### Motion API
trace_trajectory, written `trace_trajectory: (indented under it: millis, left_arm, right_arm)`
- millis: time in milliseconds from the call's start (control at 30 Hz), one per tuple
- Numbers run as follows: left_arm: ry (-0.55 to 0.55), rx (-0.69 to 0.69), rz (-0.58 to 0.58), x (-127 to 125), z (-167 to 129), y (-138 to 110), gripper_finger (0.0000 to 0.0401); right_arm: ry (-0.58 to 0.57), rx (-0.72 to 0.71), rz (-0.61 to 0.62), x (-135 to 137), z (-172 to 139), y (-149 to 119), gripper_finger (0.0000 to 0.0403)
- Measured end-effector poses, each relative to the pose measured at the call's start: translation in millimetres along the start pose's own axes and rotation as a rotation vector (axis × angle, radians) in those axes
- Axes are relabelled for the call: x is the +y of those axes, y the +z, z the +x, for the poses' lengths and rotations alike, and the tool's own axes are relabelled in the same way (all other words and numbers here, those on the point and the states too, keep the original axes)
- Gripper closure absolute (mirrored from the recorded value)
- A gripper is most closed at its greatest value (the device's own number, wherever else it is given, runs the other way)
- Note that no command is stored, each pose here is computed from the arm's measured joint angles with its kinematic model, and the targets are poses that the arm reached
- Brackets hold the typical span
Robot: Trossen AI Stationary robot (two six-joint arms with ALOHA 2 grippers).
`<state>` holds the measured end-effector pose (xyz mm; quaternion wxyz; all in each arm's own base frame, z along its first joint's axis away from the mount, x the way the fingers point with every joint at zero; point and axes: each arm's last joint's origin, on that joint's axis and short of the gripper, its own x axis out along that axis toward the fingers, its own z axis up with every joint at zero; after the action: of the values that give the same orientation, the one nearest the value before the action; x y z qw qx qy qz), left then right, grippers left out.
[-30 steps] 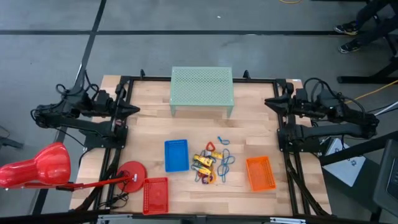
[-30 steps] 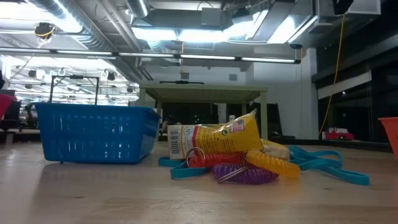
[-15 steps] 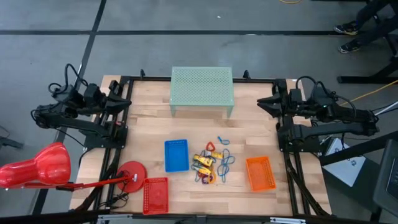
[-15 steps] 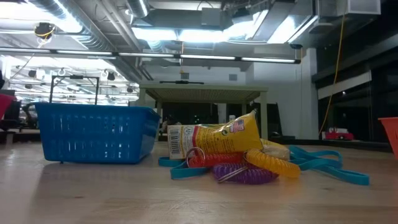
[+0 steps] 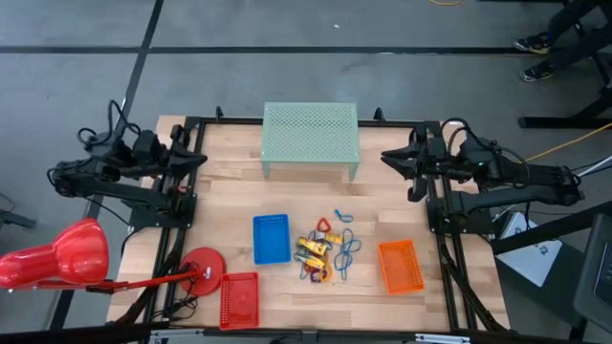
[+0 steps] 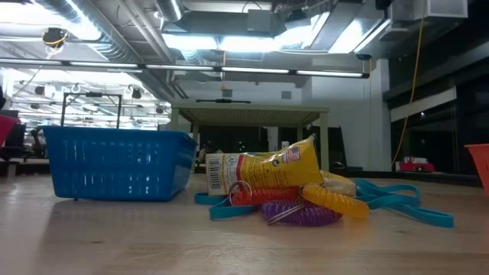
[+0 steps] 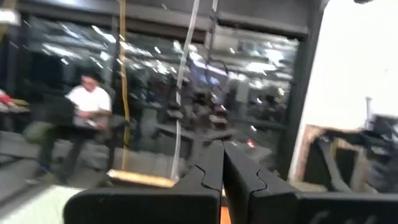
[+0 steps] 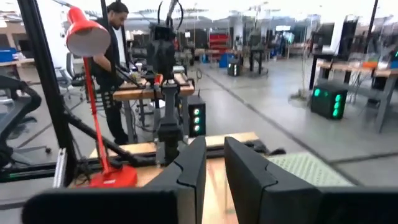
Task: Pick & Place Office Desk Supplies
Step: Put the top yellow box of crayons into the blue bin
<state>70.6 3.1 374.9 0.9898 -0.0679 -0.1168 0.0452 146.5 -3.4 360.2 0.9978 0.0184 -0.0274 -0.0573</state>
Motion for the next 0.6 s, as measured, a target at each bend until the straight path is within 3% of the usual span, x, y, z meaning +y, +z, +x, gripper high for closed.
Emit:
trace_trajectory:
  millis: [133,267,367,533,600]
  left_arm:
    - [0.087,0.036,0.016,3,4,-5,0.0397]
    - [0.079,0.111,0.022,3,8,-12,0.0393]
    - [0.020,0.193,-0.041,1,18,-24,0.0389]
    - [0.015,0.344,-0.051,-1,58,-65,0.0361]
    - [0.057,0.429,0.034,0,78,-90,0.0341]
  right_arm:
    - [0.000,-0.058,-0.052,0,1,5,0.0341]
    - [0.002,-0.069,-0.056,1,1,6,0.0341]
    - [0.037,-0.069,-0.061,2,1,6,0.0341]
    - [0.074,-0.069,-0.068,5,1,6,0.0341]
    - [0.063,-0.069,-0.074,6,1,6,0.0341]
